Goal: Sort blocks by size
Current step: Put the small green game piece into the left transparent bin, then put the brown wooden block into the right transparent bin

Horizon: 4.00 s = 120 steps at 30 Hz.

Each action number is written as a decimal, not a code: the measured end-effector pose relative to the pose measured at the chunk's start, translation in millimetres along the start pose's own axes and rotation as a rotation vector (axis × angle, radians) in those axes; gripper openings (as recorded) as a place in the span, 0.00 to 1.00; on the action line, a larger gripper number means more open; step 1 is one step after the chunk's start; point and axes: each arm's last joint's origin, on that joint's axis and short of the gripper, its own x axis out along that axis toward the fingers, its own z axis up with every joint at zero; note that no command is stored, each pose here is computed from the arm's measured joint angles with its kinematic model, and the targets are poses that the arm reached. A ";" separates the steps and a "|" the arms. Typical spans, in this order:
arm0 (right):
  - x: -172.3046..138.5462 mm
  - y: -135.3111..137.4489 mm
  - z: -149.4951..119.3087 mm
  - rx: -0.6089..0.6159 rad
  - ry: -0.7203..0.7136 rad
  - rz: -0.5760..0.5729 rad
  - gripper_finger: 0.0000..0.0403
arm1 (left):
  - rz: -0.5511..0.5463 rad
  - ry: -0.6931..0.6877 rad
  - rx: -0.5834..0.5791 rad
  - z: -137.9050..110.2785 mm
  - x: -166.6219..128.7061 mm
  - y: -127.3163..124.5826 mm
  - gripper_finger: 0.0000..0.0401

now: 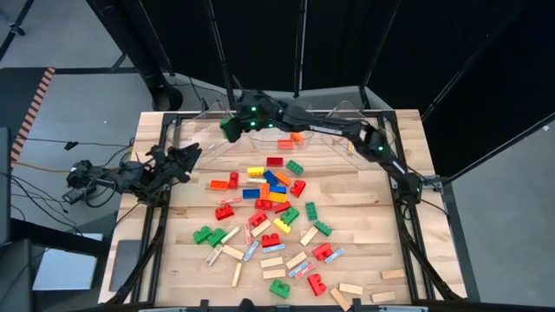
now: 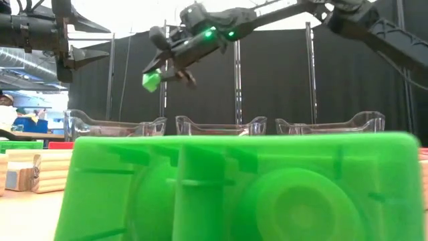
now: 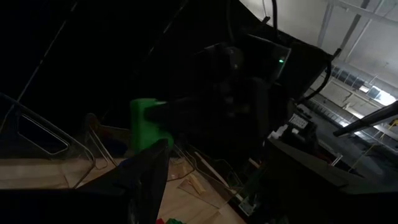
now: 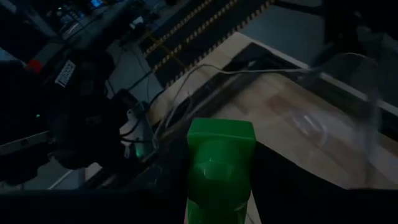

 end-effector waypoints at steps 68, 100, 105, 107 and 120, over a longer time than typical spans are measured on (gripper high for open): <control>-334.0 202.0 -304.4 0.087 0.999 -0.215 0.38 | -0.004 0.064 0.041 -7.6 1.2 1.2 0.67; -277.7 166.9 -454.5 -0.194 1.183 -0.425 0.64 | 0.001 0.059 -0.020 -7.2 1.3 1.1 0.67; -273.7 162.2 -448.1 -0.248 1.202 -0.422 0.28 | 0.001 0.059 -0.014 -7.2 1.3 1.2 0.67; -271.4 161.4 -446.6 -0.258 1.215 -0.412 0.29 | 0.001 0.059 -0.014 -7.2 1.3 1.2 0.67; -276.6 156.3 -424.9 -0.296 1.153 -0.467 0.29 | 0.003 0.058 -0.012 -7.2 1.2 1.2 0.67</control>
